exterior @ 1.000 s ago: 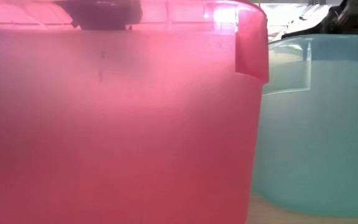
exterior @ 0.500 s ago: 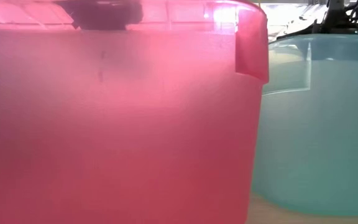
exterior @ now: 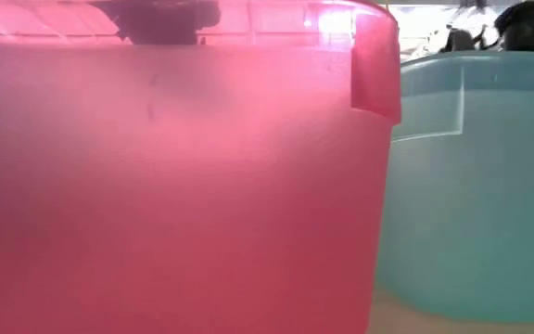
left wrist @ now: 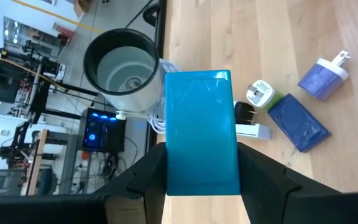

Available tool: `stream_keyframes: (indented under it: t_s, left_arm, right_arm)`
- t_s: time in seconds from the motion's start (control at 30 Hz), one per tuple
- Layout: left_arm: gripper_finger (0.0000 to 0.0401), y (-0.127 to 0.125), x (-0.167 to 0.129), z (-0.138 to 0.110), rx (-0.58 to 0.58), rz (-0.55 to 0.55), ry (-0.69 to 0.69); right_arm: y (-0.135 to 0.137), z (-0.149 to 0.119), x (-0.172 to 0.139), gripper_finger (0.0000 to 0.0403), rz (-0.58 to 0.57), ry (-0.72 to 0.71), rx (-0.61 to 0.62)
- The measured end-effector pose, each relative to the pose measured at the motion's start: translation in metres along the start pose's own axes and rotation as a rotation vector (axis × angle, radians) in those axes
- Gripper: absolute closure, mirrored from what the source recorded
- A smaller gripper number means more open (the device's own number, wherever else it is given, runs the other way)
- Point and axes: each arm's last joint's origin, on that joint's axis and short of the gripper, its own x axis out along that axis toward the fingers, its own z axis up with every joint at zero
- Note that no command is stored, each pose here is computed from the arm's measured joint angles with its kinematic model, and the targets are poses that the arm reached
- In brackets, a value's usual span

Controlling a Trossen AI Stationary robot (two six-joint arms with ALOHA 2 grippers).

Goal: Pick & Place Office items
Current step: Put the blue digital clock into the blue bin

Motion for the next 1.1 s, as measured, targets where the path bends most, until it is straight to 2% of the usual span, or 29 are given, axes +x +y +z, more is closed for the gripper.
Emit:
stream_keyframes:
  t_s: [0.2, 0.43, 0.57, 0.67, 0.83, 0.93, 1.1]
  left_arm:
    - [0.0245, 0.001, 0.001, -0.001, 0.002, 0.013, 0.007]
    - [0.0238, 0.002, 0.001, -0.001, 0.002, 0.015, 0.009]
    - [0.0239, 0.001, 0.001, -0.001, 0.006, 0.015, 0.011]
    - [0.0245, 0.001, 0.001, -0.001, 0.013, 0.015, 0.011]
    - [0.024, 0.001, 0.001, -0.001, 0.013, 0.015, 0.012]
    - [0.0233, 0.001, 0.001, -0.001, 0.013, 0.015, 0.012]
    - [0.0245, 0.001, 0.001, -0.001, 0.012, 0.0, 0.005]
  right_arm:
    - [0.009, -0.001, 0.05, 0.0368, -0.011, 0.104, -0.041]
    - [0.024, 0.001, 0.114, 0.0257, 0.1, 0.116, -0.04]
    - [0.028, 0.007, 0.145, 0.0197, 0.132, 0.094, 0.034]
    - [0.028, 0.005, 0.165, 0.0171, 0.177, 0.13, 0.106]
    - [0.031, 0.004, 0.189, 0.0162, 0.222, 0.137, 0.159]
    - [0.031, 0.002, 0.197, 0.0166, 0.229, 0.149, 0.163]
    - [0.034, 0.005, 0.205, 0.0181, 0.251, 0.136, 0.163]
